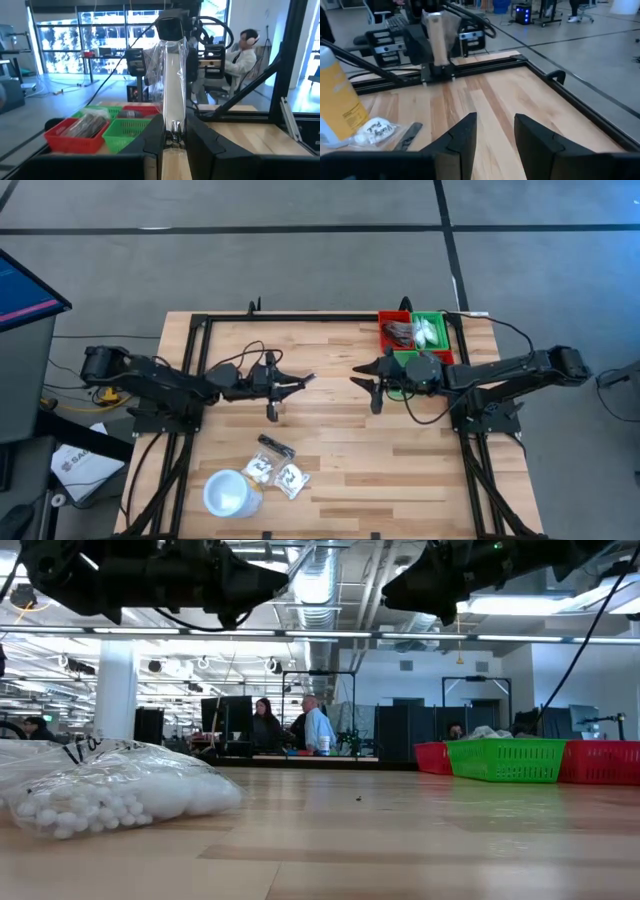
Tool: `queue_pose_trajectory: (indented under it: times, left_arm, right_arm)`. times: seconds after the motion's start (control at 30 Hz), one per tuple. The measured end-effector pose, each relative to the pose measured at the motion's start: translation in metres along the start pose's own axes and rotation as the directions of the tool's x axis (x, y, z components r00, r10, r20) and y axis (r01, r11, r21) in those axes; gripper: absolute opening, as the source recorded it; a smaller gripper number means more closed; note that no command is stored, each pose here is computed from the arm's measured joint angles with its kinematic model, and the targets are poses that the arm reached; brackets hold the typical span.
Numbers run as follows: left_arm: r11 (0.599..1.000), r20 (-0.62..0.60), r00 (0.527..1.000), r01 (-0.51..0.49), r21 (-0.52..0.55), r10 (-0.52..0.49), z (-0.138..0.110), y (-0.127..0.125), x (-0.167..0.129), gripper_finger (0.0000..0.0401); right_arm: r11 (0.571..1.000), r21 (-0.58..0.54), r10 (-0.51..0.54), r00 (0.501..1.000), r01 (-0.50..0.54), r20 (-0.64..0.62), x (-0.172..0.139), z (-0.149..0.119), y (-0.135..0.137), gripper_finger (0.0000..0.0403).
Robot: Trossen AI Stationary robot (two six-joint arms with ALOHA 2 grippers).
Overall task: Pick & Place Travel size toiletries
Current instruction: Put the silver nail cutter into the bottom green bin
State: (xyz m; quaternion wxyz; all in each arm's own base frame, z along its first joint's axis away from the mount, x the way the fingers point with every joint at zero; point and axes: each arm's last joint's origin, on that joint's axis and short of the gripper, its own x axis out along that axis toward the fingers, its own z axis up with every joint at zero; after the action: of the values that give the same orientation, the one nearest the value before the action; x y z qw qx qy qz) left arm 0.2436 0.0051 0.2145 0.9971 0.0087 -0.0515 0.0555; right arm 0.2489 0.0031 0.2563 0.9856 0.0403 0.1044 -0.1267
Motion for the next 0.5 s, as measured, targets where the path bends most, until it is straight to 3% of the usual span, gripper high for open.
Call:
queue_pose_trajectory:
  times: [0.5]
  left_arm:
    - [0.997,-0.003,0.999,0.051,0.061,-0.051,-0.006,0.009,0.066,0.0046]
  right_arm:
    - [0.999,-0.014,0.033,0.999,-0.033,-0.006,0.0,0.0,0.001,0.0122]
